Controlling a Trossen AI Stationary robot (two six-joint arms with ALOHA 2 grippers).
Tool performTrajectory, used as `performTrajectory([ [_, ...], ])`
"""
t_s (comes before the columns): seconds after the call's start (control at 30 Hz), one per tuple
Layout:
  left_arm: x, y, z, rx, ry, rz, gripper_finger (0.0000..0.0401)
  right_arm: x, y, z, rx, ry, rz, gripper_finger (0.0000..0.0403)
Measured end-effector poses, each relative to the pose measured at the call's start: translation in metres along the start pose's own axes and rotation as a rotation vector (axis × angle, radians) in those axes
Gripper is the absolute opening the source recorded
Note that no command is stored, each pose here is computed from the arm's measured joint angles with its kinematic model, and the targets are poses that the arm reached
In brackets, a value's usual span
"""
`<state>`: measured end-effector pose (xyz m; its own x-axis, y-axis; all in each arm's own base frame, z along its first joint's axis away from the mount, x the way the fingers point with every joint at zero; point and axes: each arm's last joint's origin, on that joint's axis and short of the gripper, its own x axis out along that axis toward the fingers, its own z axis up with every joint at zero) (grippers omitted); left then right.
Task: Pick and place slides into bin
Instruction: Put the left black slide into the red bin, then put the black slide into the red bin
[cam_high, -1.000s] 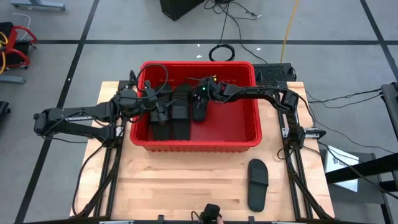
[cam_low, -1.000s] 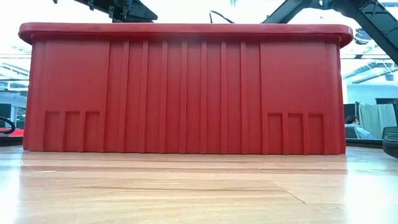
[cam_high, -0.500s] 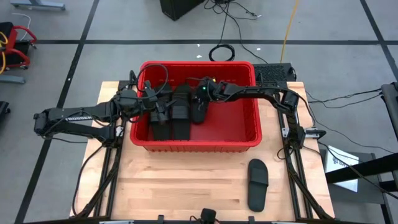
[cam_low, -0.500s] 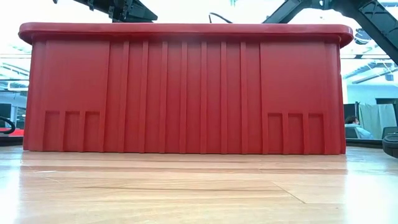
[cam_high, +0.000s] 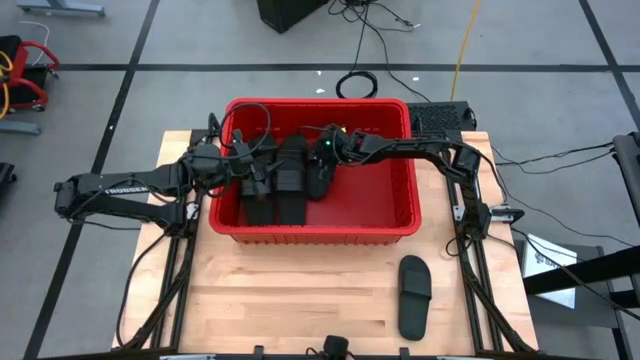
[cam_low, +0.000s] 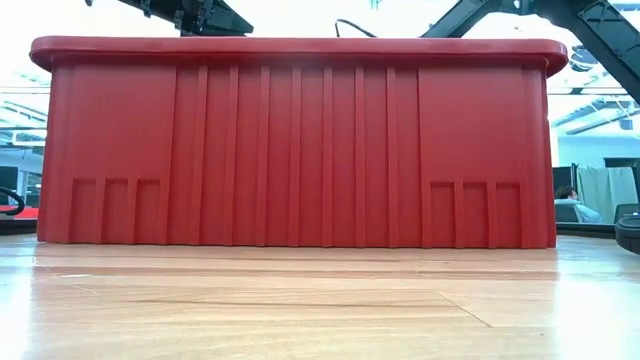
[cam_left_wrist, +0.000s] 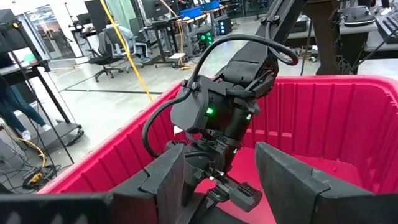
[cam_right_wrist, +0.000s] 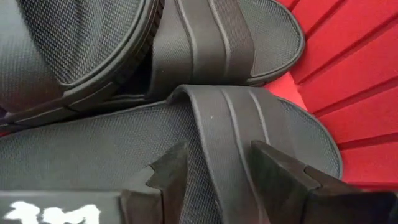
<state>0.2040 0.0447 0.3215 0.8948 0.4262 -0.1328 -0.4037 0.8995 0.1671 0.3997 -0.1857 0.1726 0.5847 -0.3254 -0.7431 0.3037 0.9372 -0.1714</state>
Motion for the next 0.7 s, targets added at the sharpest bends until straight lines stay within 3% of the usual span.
performTrajectory([
  [0.27,0.000,0.000,0.000,0.004,0.000,0.000,0.0200,-0.023,-0.006,0.011,-0.041,-0.016,-0.114,0.0175],
  [0.7,0.000,0.000,0.000,0.004,0.000,0.000,0.0200,-0.060,0.003,0.028,-0.060,-0.100,-0.025,0.0175],
])
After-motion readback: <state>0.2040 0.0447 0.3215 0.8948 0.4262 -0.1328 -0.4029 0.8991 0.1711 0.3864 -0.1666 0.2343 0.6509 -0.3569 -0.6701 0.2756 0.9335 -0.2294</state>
